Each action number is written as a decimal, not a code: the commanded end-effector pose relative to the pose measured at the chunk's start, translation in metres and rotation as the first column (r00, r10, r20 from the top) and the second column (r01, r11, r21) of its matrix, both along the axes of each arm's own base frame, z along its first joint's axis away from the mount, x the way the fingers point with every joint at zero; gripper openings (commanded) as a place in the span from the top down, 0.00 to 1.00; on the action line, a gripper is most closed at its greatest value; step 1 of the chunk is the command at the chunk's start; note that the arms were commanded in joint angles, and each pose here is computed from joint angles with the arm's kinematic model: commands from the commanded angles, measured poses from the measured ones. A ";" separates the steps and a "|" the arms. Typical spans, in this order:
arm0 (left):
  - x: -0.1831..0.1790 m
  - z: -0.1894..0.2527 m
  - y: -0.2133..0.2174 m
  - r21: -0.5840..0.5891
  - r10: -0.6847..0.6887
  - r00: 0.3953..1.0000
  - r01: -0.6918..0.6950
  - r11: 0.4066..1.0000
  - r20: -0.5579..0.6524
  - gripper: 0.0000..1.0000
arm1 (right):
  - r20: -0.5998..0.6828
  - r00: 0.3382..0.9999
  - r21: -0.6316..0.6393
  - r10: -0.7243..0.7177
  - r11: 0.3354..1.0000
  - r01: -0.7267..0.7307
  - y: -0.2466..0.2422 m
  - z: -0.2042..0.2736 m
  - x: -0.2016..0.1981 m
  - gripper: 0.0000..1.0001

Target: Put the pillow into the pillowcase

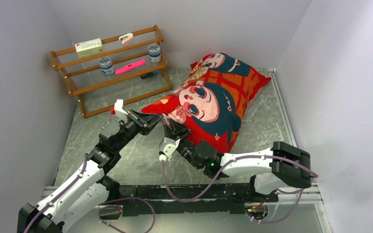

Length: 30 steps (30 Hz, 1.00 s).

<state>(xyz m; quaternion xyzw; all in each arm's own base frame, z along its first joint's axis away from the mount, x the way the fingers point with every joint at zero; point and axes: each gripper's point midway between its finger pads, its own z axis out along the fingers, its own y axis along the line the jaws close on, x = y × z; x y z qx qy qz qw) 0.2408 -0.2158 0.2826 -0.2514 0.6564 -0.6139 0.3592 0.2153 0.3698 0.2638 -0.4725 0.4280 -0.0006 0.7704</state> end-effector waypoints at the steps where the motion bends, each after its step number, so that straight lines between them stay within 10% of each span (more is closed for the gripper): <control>1: -0.008 0.070 0.007 -0.121 0.021 0.985 0.000 0.993 0.171 0.95 | 0.008 0.999 0.075 -0.045 0.996 0.044 -0.009 0.019 0.005 0.60; 19: -0.010 0.072 0.004 -0.127 0.002 0.985 0.020 0.992 0.172 0.95 | 0.037 0.997 0.081 -0.075 0.994 0.072 0.004 0.026 0.017 0.74; 27: -0.008 0.072 0.006 -0.117 0.020 0.986 0.000 0.993 0.167 0.95 | 0.024 0.998 0.084 -0.065 0.994 0.063 0.003 0.028 0.014 0.55; 30: -0.008 0.072 0.005 -0.123 0.014 0.985 0.007 0.992 0.169 0.95 | 0.029 0.997 0.077 -0.078 0.994 0.076 0.001 0.024 0.015 0.68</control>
